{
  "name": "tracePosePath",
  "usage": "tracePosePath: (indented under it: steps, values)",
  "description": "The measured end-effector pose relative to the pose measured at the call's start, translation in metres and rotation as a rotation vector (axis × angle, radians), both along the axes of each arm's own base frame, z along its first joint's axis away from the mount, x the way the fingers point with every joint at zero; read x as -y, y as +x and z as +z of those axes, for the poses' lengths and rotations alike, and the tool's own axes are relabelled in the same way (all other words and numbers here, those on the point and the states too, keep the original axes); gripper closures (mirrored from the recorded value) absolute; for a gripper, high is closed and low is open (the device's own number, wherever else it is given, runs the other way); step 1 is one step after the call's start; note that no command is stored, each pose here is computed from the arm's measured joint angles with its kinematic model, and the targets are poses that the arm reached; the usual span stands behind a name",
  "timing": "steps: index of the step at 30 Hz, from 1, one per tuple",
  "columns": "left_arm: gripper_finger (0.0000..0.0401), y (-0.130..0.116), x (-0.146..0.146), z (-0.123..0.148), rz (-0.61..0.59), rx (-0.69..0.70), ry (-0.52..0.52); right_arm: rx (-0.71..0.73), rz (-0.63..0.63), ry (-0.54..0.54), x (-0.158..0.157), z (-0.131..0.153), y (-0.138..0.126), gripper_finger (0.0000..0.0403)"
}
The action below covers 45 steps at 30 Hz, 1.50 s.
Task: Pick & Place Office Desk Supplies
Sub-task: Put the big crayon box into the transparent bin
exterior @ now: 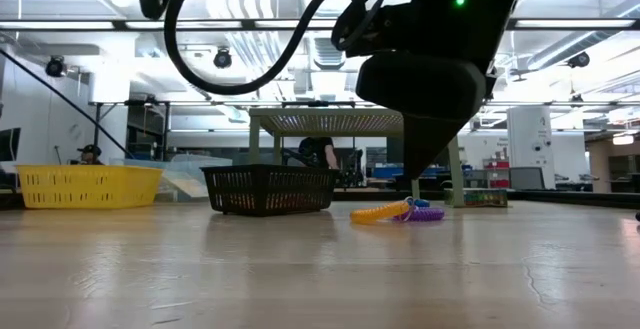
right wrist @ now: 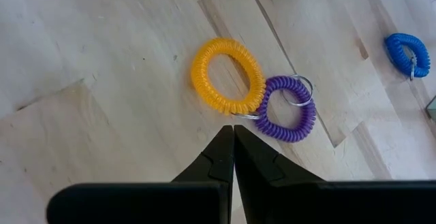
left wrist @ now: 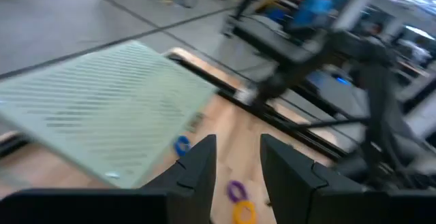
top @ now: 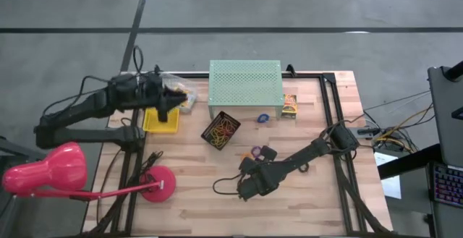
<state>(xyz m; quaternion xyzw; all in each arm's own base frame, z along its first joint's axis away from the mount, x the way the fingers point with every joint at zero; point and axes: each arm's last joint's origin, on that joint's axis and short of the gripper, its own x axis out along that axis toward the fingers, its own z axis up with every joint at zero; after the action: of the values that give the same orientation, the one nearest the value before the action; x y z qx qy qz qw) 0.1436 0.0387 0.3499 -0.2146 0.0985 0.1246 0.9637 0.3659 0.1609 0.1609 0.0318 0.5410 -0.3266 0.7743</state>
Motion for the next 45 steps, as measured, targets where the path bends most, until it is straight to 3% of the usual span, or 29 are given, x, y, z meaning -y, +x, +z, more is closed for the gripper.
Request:
tracePosePath:
  steps: [8,11,17,23,28,36,41,45]
  values:
    - [0.0282,0.009,0.049,-0.038,-0.08,-0.023,0.082,0.025,-0.033,-0.027,0.002,0.003,-0.001,0.0394]
    - [0.0282,0.011,0.064,-0.056,-0.072,-0.039,0.095,0.04,-0.113,-0.046,0.006,0.014,-0.009,0.0394]
    - [0.0282,0.011,0.083,-0.083,-0.122,-0.033,0.11,0.062,-0.345,-0.145,0.02,0.047,-0.038,0.0394]
    - [0.0282,0.01,0.084,-0.097,-0.132,-0.052,0.114,0.166,-0.356,-0.133,0.033,0.085,-0.066,0.0394]
    - [0.0282,0.01,0.084,-0.099,-0.122,-0.047,0.073,0.317,-0.412,-0.142,0.055,0.109,-0.105,0.0394]
    - [0.0282,0.01,0.084,-0.098,-0.12,-0.034,0.069,0.611,-0.632,-0.146,0.09,0.092,-0.171,0.0394]
    - [0.0282,0.011,0.085,-0.096,-0.12,-0.02,0.064,0.814,-0.665,-0.185,0.104,0.078,-0.192,0.0394]
    - [0.0282,0.011,0.085,-0.096,-0.12,-0.017,0.063,0.919,-0.766,-0.184,0.115,0.071,-0.201,0.0394]
